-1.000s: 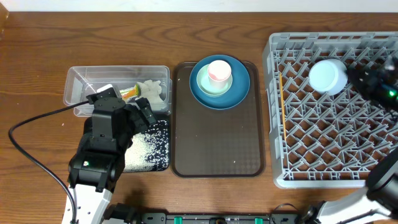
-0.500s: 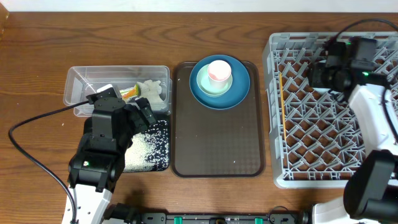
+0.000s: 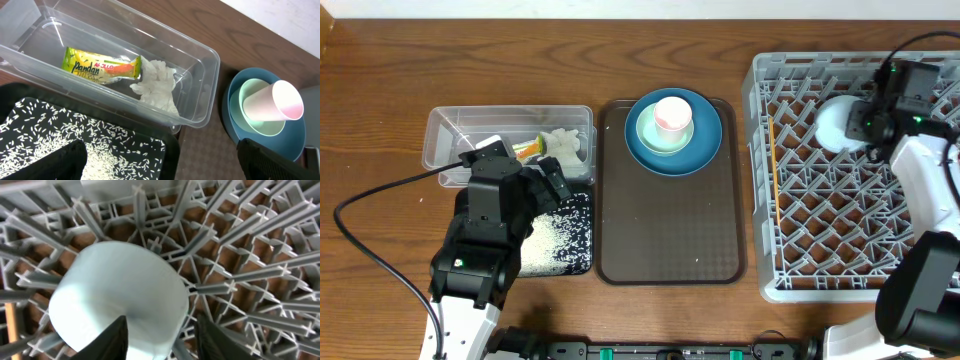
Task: Sort waste into correct bins and load items into the dishwasher rack
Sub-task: 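Set the bowl upright in the rack's back row and release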
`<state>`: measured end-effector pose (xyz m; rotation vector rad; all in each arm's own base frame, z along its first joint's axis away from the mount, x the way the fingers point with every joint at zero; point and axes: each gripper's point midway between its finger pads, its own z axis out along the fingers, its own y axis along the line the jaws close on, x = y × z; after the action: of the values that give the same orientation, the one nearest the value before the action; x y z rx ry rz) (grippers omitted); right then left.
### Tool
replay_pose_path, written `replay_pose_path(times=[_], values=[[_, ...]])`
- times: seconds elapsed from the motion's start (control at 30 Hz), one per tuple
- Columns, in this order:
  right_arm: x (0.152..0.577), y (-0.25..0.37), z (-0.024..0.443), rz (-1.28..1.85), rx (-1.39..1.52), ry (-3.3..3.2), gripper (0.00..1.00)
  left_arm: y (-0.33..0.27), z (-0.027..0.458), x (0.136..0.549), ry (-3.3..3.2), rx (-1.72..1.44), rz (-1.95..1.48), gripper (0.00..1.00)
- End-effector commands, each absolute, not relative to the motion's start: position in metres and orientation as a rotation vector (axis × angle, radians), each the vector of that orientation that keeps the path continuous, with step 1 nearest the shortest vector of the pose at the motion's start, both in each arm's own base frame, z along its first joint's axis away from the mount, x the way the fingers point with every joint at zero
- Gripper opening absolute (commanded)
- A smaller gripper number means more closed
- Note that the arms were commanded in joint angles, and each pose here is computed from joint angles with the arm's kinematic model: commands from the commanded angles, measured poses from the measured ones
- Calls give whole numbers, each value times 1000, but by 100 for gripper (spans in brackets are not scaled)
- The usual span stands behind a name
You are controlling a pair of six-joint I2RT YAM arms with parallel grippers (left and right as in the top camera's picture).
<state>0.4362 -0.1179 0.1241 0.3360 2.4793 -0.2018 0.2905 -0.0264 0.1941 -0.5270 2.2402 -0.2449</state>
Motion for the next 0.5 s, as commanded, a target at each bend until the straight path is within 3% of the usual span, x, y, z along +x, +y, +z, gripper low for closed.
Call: replay_pose_path(times=[0.0,0.23,0.47], values=[[448,-88,126,51,278,2455,49,-22,192,290,2236,-552,-223,98],[449,-38,134,385,77,2427,51,-22,192,290,2236,-552,-223,98],[423,-88,104,-1,238,2582,43,-22,192,290,2236,-552,-223,98]])
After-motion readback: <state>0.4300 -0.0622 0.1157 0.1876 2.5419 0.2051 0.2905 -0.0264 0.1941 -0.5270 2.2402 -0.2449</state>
